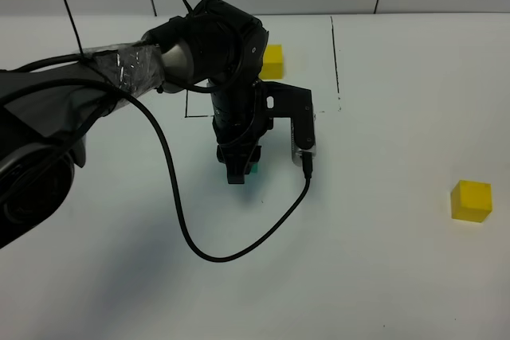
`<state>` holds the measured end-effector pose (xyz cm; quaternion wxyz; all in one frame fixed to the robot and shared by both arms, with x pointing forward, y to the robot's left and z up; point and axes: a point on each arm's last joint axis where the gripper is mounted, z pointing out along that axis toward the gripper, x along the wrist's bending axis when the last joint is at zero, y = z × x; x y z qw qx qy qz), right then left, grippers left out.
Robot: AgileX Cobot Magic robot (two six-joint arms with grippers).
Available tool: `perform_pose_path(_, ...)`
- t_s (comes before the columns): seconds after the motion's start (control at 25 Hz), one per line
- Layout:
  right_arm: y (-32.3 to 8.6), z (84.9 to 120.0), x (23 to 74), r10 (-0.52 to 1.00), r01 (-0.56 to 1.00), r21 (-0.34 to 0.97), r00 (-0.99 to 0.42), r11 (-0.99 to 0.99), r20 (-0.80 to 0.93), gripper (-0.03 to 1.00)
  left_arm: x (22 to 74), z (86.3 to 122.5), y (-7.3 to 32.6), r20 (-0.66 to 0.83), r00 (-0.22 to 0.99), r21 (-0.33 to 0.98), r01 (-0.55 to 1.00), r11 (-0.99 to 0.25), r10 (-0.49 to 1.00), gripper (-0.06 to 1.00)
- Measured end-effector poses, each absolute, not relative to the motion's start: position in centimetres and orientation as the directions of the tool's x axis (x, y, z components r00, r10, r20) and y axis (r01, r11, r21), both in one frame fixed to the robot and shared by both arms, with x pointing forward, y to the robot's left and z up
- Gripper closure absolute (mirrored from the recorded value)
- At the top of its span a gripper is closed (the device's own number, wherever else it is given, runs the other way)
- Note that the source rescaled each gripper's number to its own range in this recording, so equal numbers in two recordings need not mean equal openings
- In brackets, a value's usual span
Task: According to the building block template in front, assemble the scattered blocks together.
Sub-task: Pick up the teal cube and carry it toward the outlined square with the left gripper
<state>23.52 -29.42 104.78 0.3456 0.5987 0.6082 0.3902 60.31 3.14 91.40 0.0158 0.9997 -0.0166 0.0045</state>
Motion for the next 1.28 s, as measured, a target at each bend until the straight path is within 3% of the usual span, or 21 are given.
perform_pose_path(0.32, -29.4, 104.8, 23.5, 0.998, 0.459, 0.888, -0.045, -0.022, 0.048, 0.14, 61.0, 91.3, 2.5, 0.078, 0.997, 0.095, -0.025, -0.995, -0.018, 0.94)
perform_pose_path(0.64, -29.3, 104.8, 23.5, 0.997, 0.459, 0.888, -0.053, -0.029, 0.061, 0.14, 61.1, 88.8, 2.4, 0.041, 0.999, 0.070, -0.022, -0.997, -0.019, 0.94)
perform_pose_path(1.16, -29.3, 104.8, 23.5, 0.997, 0.459, 0.888, -0.055, -0.031, 0.063, 0.14, 61.1, 88.8, 2.4, 0.042, 0.999, 0.070, -0.031, -0.997, -0.028, 0.94)
perform_pose_path(1.24, -29.3, 104.8, 23.5, 0.996, 0.459, 0.888, -0.055, -0.031, 0.063, 0.14, 61.1, 88.8, 2.4, 0.042, 0.999, 0.070, -0.034, -0.997, -0.031, 0.91)
perform_pose_path(1.28, -29.3, 104.8, 23.5, 0.996, 0.459, 0.888, -0.052, -0.036, 0.068, 0.14, 61.1, 88.8, 2.5, 0.043, 0.999, 0.069, -0.034, -0.997, -0.032, 0.84)
